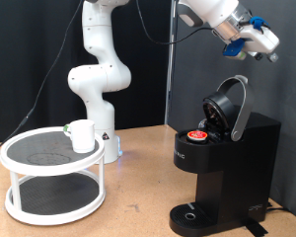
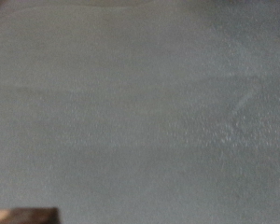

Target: Make a cup of coffee with the keurig machine

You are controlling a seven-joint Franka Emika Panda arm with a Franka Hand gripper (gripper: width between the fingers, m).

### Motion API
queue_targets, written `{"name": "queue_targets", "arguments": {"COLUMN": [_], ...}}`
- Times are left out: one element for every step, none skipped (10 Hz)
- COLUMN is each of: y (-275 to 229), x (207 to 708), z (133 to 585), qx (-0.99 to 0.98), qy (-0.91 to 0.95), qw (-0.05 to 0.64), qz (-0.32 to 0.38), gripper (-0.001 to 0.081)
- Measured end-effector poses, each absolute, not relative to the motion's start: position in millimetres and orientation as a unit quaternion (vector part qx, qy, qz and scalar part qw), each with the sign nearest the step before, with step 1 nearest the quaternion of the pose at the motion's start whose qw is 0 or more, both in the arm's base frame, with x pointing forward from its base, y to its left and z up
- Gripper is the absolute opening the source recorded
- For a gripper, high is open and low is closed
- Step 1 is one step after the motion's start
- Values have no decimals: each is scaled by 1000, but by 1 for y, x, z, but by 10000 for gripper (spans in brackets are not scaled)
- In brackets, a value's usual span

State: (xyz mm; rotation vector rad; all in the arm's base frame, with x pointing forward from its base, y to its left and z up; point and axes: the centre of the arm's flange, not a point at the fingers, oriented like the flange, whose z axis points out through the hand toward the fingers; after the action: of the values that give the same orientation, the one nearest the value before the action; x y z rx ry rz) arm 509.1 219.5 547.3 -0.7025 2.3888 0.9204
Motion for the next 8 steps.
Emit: {"name": "queue_targets", "arguments": {"y": [218,215,212,210,206,203,199,195], "x": [510,511,511,511,511,511,511,511], "z": [544,543,540,537,532,527,521,516], "qx": [-257,-259,-261,-263,-265,-264,-263,-264], "qy": [874,874,874,876,879,882,884,885], "qw": [240,240,238,233,227,223,219,217], "qz": [336,334,333,329,325,322,319,317], "gripper": [511,310,175,175,36,12,12,2]}}
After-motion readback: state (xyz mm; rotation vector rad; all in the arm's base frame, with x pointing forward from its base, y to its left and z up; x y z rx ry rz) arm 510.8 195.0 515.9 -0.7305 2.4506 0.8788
